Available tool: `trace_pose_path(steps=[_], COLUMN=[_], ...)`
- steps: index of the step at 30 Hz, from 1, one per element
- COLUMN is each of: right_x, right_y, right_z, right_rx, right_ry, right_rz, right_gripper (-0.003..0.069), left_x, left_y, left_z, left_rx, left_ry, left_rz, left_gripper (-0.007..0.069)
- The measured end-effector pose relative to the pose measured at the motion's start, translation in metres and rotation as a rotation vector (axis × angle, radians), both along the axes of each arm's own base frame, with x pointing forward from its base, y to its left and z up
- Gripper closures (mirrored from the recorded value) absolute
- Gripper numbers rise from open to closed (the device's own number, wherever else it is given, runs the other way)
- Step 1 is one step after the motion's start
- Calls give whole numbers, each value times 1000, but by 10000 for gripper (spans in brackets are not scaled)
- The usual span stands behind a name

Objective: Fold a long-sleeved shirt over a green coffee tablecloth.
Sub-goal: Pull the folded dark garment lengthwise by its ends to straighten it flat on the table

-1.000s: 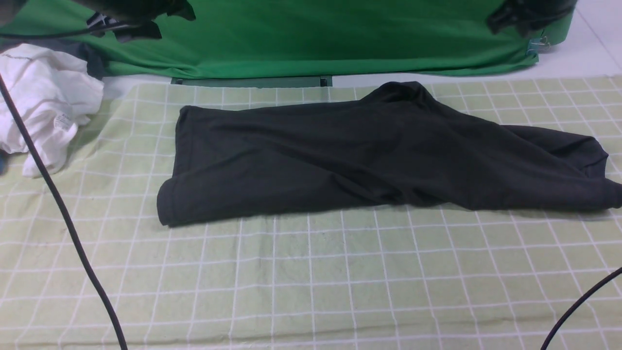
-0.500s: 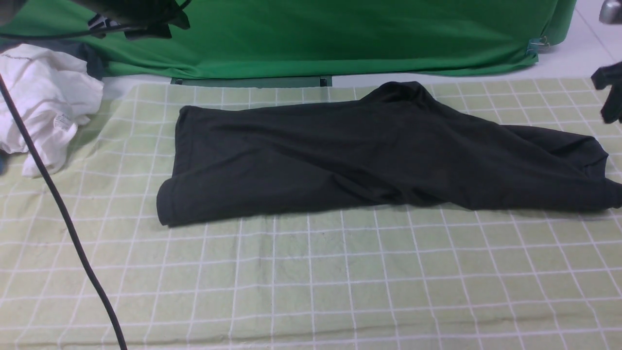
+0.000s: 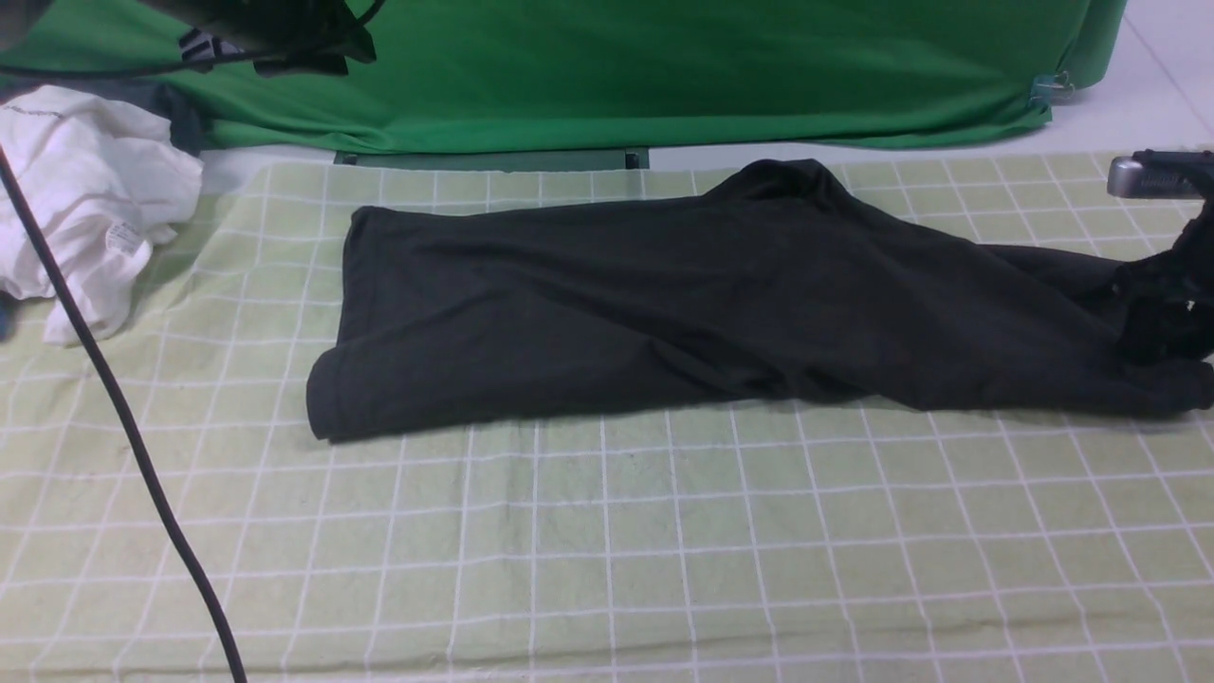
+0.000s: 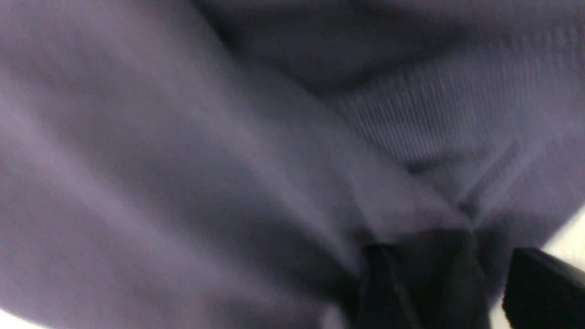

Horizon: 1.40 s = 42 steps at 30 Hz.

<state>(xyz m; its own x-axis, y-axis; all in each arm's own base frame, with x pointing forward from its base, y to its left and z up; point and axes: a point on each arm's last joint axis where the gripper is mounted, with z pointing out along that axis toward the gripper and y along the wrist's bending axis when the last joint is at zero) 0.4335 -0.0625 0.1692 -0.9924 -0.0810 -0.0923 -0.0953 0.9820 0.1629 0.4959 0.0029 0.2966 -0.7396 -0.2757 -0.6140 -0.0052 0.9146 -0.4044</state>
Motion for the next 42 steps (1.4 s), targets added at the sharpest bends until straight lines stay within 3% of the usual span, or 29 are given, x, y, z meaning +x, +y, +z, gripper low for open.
trace_pose_path(steps=[10, 14, 19, 33, 42], right_x=[-3, -4, -5, -2, 20], right_y=[0, 1, 1, -30, -37], right_z=[0, 0, 0, 63, 45], right_rx=[-5, 6, 9, -121, -169], right_ry=[33, 41, 49, -114, -255], right_rz=[35, 41, 58, 13, -7], right_gripper=[323, 488, 624, 624, 566], left_x=[-1, -1, -1, -4, -5], left_y=[-1, -1, -1, -2, 0], left_z=[-1, -1, -1, -3, -4], left_rx=[-2, -2, -2, -5, 23], left_ry=[13, 15, 15, 52, 62], left_rz=[-9, -10, -10, -29, -33], left_gripper=[419, 418, 414, 412, 411])
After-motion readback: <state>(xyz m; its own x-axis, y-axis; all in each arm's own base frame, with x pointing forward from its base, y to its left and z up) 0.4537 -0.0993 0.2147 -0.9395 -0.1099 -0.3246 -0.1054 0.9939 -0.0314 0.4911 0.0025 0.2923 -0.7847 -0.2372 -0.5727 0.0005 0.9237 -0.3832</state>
